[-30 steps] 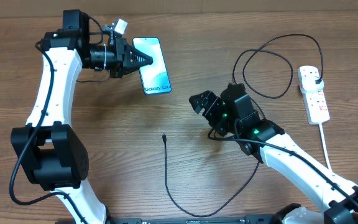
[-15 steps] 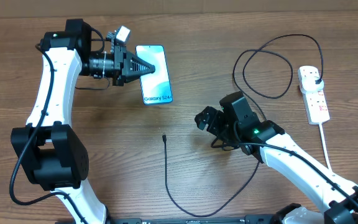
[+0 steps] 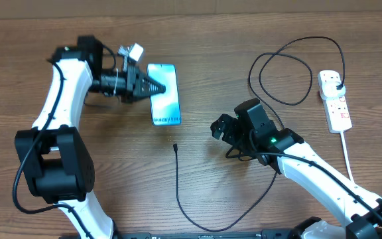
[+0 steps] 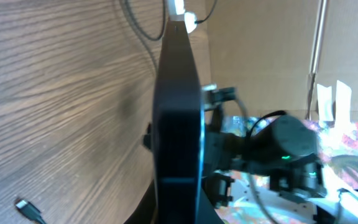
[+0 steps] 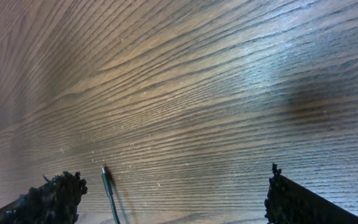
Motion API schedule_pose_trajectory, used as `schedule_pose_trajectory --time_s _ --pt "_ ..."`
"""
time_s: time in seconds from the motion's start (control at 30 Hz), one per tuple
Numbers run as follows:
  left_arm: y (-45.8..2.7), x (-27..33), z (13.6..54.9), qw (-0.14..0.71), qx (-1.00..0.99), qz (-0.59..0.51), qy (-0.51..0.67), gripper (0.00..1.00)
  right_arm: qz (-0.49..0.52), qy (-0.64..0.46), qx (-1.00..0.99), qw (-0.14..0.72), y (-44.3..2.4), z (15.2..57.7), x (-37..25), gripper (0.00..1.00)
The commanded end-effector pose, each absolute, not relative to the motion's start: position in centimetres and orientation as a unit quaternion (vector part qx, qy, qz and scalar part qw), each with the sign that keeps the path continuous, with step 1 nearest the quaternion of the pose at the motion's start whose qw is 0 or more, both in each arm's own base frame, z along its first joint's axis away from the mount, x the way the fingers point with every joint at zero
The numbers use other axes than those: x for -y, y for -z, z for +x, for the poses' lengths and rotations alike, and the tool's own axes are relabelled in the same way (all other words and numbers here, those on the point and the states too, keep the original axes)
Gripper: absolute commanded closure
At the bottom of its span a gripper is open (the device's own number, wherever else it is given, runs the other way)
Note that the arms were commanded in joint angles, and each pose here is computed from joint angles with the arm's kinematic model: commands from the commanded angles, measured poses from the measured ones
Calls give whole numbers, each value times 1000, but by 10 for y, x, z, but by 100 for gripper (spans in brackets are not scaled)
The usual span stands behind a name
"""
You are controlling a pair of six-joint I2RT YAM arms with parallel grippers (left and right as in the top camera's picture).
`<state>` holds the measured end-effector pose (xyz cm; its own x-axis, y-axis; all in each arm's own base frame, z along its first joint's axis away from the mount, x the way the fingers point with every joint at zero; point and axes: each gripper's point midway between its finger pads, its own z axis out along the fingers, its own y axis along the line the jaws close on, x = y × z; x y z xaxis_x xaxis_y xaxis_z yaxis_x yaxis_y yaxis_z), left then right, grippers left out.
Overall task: Plug charger to phone and switch on socket
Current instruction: 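Lower the open right gripper onto the black cable's USB-C plug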
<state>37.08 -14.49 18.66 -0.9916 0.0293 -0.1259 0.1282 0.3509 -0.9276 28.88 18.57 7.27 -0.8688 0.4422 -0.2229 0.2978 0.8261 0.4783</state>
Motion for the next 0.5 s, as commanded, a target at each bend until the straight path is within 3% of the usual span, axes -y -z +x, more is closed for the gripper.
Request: schedule_pose_trajectory --time_s 0.0,0.3,0.47 --pt "-187 149 361 49 -772 35 632 96 194 -222 -938 182 -82 297 -186 4" --pt "-197 144 357 40 -703 -18 710 96 190 -229 -938 176 -82 295 -189 4" --pt "-197 140 359 41 -703 -24 710 96 122 -259 -941 181 -90 295 -204 5"
